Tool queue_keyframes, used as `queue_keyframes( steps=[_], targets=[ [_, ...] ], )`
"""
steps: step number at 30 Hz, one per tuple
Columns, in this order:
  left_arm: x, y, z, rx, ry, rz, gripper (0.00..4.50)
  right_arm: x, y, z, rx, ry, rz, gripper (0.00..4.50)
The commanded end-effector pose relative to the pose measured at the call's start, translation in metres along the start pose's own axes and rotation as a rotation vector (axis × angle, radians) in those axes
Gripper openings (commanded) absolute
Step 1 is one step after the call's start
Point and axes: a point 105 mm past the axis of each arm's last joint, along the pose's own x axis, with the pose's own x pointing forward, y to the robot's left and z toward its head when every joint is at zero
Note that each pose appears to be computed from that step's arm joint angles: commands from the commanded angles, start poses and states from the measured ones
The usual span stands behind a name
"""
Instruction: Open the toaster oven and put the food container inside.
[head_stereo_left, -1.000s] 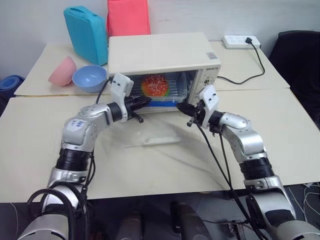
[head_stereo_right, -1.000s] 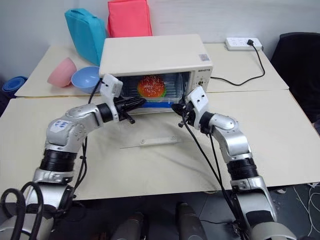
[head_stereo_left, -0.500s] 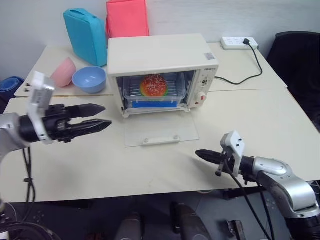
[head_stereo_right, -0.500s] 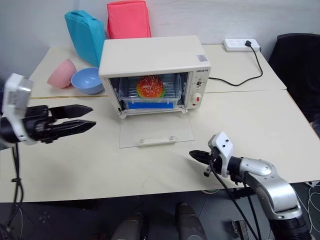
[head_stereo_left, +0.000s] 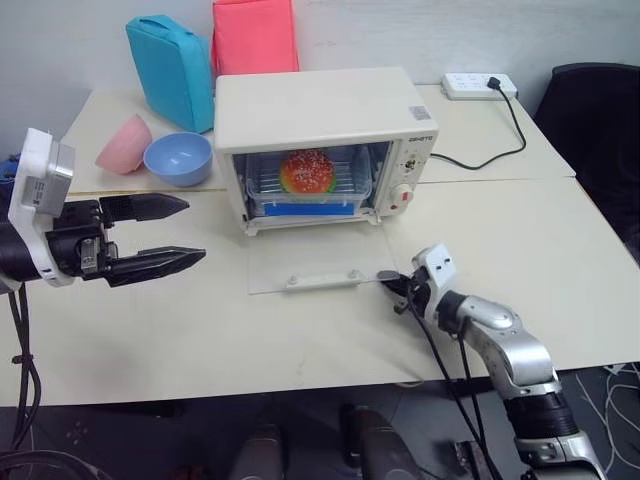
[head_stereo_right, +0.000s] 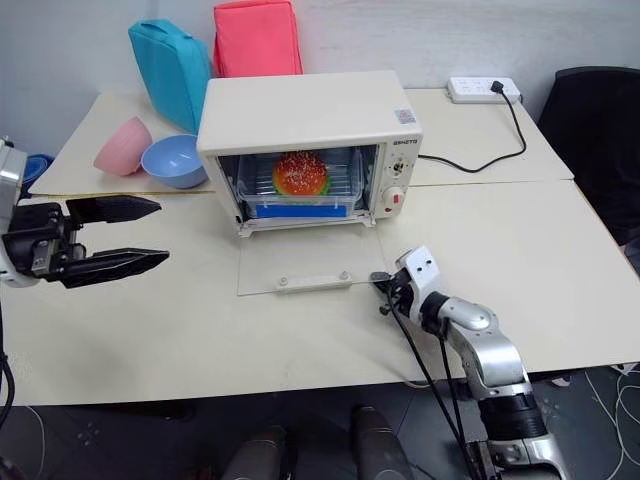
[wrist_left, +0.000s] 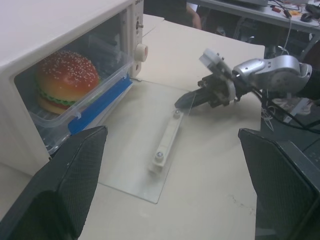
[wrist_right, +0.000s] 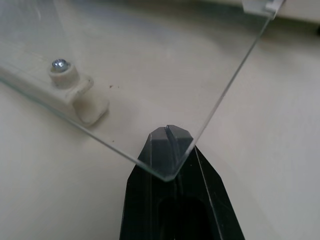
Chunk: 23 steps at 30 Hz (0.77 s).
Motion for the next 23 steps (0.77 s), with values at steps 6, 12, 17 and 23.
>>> queue_keyframes(
  steps=[6, 12, 17, 23],
  targets=[
    [-0.006, 0.007, 0.006, 0.05, -0.011, 0.042, 4.49, -0.036, -0.005, 0.138, -0.111, -0.282, 0.104, 0.17],
    [-0.01, 0.01, 0.005, 0.059, 0.0, 0.056, 4.5, -0.076, -0.019, 0.14, -0.203, -0.114, 0.161, 2.0],
    [-0.014, 0.012, 0.006, 0.067, 0.004, 0.06, 4.5, -0.108, -0.021, 0.145, -0.205, -0.031, 0.23, 3.78],
    [-0.017, 0.013, 0.006, 0.07, 0.011, 0.058, 4.5, -0.118, -0.019, 0.146, -0.265, 0.005, 0.254, 4.49]
  ],
)
